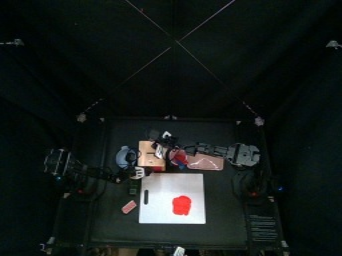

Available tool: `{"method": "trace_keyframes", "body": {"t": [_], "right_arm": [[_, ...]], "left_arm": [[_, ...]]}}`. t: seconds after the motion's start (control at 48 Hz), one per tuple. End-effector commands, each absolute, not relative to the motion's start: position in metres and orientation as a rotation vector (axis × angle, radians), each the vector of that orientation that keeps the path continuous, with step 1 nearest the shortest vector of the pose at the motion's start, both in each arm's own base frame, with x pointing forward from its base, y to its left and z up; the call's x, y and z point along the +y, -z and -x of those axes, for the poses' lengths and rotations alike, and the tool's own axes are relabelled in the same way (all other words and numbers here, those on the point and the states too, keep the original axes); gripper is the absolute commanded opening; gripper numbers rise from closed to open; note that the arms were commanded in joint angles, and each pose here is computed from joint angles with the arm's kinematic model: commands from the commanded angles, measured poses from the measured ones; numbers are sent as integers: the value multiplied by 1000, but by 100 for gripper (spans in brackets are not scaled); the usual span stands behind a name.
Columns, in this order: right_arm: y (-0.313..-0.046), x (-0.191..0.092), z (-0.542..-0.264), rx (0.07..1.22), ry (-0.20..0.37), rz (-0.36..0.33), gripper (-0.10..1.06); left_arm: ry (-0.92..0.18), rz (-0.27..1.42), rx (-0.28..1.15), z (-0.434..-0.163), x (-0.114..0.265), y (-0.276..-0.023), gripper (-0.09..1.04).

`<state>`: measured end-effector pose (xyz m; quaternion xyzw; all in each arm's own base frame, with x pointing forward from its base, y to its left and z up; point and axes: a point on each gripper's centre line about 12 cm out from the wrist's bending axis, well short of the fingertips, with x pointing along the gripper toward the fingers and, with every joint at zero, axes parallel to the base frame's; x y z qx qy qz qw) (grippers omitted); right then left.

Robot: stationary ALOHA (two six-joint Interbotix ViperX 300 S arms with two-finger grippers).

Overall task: Get the cutter from the drawer then cut the dough then place the extra dough in the bowl
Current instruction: Open the drawer

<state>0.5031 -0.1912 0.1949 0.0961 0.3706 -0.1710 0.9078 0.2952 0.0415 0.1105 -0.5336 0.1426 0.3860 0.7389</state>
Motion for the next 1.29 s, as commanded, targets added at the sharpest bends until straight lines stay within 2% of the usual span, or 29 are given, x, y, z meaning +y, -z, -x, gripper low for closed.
{"method": "trace_keyframes", "body": {"t": [0.021, 0.188, 0.271, 0.854, 1.292], "right_arm": [[-200, -191, -502, 762, 354, -197, 3], [-199, -191, -501, 765, 351, -195, 3], [-199, -191, -501, 765, 351, -195, 3], [-197, -189, -500, 773, 350, -198, 3], [-196, -189, -501, 774, 351, -199, 3]], "left_arm": [[-842, 1183, 288, -305, 43, -116, 83], [-860, 1204, 289, -304, 42, -114, 58], [-867, 1223, 288, -304, 39, -114, 53], [-794, 1298, 360, -307, -20, -115, 53], [-778, 1321, 396, -313, -45, -112, 53]]}}
